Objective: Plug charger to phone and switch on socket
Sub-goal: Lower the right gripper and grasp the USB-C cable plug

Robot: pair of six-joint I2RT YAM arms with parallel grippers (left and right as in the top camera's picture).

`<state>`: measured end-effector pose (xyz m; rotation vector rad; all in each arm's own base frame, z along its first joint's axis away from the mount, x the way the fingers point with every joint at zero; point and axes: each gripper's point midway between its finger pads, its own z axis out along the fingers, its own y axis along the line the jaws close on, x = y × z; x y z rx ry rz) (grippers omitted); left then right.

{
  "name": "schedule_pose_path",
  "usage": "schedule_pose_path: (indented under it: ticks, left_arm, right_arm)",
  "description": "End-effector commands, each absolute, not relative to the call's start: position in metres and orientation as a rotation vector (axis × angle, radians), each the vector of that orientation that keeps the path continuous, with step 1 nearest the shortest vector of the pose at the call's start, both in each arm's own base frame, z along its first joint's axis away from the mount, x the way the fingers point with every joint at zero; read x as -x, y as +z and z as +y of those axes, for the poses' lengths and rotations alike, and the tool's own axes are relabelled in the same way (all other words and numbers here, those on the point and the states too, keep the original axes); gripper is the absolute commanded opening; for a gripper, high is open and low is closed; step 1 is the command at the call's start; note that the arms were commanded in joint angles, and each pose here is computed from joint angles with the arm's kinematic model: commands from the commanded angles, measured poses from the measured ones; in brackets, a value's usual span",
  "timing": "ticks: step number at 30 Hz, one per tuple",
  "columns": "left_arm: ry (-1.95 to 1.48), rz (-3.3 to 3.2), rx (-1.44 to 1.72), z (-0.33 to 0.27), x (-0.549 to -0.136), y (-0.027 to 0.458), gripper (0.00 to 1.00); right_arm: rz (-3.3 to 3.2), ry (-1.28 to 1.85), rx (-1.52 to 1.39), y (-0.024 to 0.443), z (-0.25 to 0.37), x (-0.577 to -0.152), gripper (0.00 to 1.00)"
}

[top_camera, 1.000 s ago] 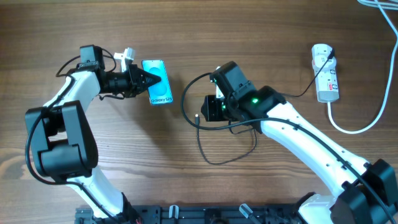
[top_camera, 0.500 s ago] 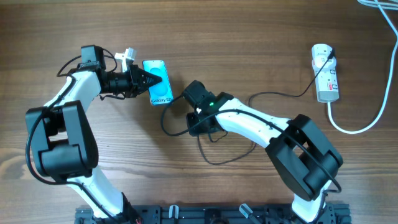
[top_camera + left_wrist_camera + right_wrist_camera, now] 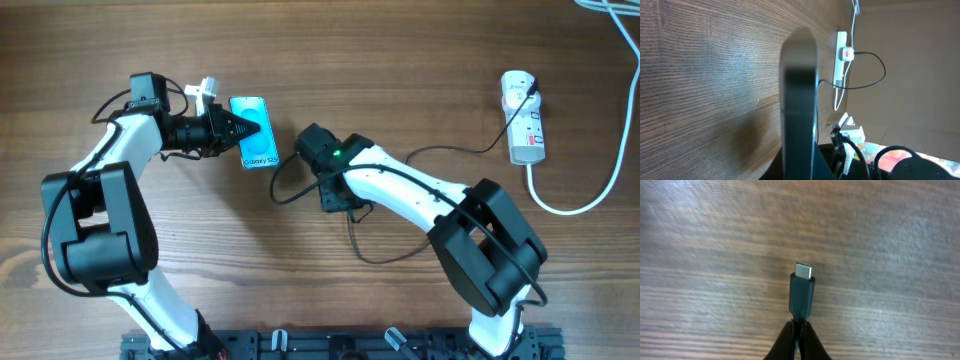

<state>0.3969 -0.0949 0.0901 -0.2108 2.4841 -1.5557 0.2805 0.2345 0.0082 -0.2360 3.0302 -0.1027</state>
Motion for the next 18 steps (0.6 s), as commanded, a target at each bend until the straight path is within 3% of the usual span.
schedule_pose_path:
  ticks: [1,4,9,12,18]
  left_arm:
    - [-1.600,2.450,0.170,-0.098,-0.395,0.096,0.04]
    - [-1.600,2.449,0.170,-0.098,-0.395,0.096,0.04]
    - [-1.600,2.450,0.170,-0.099,-0.395,0.096,0.04]
    - [-1.600,2.450,0.171,-0.099,-0.395,0.096,0.04]
    - [-1.601,2.451,0.172,-0.099,-0.395,0.096,0.04]
  right_arm:
    - [3.042,0.023,0.261,0.007,0.254,-0.283,0.05]
    - [3.058,0.073,0.267,0.003,0.260,-0.281,0.05]
    - [3.058,0.072,0.264,-0.003,0.261,-0.281,0.24]
    - [3.041,0.034,0.257,-0.003,0.257,-0.285,0.29]
    - [3.063,0.010,0.136,-0.005,0.252,-0.282,0.25]
